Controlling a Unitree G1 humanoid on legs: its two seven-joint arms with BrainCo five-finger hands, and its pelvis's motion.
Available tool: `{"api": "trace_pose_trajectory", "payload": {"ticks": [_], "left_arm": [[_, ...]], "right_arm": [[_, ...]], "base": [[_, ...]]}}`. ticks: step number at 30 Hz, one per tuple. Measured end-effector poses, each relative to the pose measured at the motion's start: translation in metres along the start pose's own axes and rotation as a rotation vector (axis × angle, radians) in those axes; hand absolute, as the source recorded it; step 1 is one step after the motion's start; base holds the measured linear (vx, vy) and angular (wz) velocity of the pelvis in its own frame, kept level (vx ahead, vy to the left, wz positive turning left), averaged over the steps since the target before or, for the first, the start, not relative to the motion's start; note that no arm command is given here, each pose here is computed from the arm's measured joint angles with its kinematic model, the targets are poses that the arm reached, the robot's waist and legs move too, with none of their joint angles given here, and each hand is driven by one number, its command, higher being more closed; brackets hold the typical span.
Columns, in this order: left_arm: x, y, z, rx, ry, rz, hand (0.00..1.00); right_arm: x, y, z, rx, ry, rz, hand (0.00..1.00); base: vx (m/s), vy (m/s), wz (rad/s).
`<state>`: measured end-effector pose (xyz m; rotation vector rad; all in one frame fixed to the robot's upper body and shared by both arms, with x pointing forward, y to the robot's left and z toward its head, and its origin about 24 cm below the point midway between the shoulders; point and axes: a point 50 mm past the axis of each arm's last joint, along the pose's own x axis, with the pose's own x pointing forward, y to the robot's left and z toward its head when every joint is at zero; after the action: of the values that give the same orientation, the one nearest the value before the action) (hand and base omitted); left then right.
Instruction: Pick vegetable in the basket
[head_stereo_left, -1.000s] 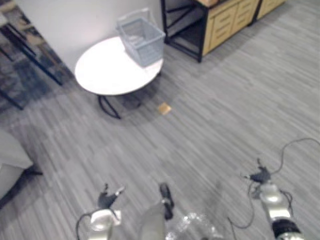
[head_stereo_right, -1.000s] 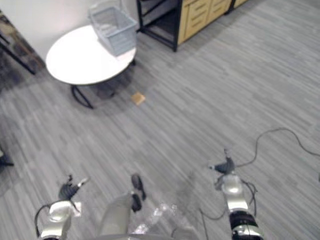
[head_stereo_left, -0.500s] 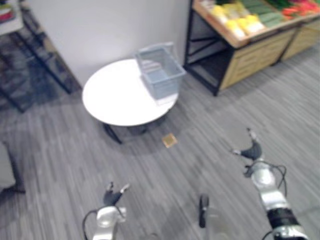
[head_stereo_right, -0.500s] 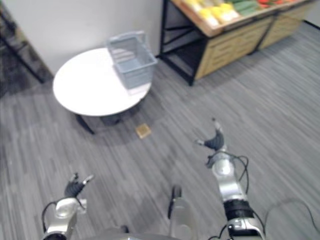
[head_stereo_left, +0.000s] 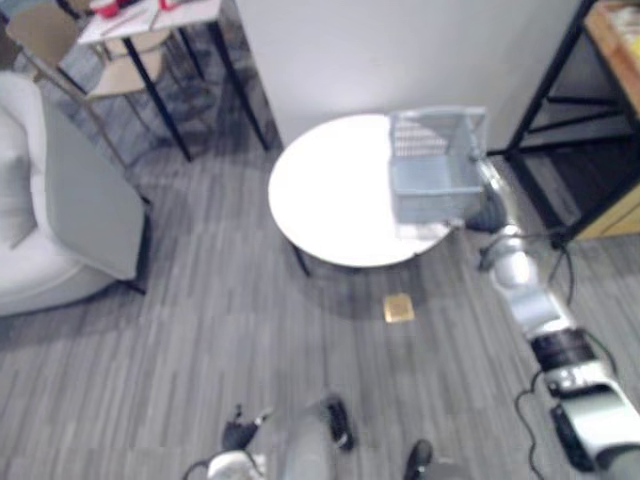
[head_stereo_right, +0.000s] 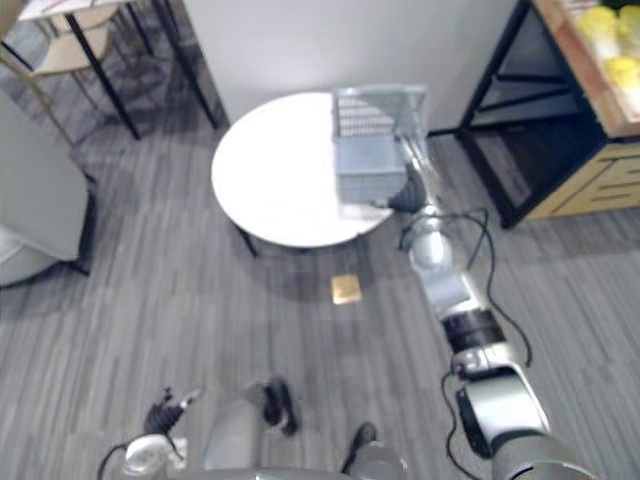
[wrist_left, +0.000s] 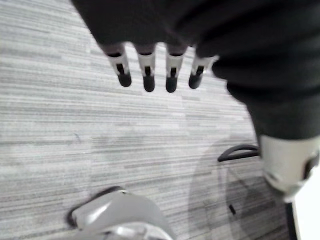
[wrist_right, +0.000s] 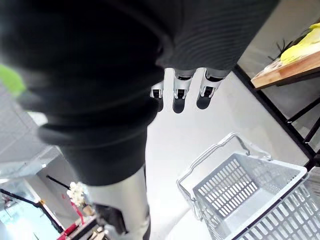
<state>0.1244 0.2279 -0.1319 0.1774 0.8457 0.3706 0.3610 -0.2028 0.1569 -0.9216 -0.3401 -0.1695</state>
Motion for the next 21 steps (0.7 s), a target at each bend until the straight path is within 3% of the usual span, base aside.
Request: {"api": "trace_pose_trajectory", "payload": {"ticks": [5,9,14,21], "left_arm": [[0.0,-0.008,-0.001,0.032,0.01,-0.028,0.0],[0.005,0.007,0.007,0.123,-0.03,-0.019,0.0],[0.015,0.014,0.033,0.155,-0.099,-0.01,0.0],[0.014,0.022,0.03,0.176,-0.109,-0.015,0.0]], "right_arm": [[0.001,-0.006,-0.009,-0.041,0.026,0.005,0.0],[0.008,-0.006,-0.007,-0.086,0.018,0.022,0.0],[0.031,-0.053,-0.008,-0.175,0.032,-0.079,0.0],[0.038,-0.094,-0.007,-0.226,0.036,-0.206,0.0]], "base": [[0.42,0.23,0.11],[0.39,0.096,0.46],[0.22,-0.107,0.68],[0.19,-0.249,0.02]]}}
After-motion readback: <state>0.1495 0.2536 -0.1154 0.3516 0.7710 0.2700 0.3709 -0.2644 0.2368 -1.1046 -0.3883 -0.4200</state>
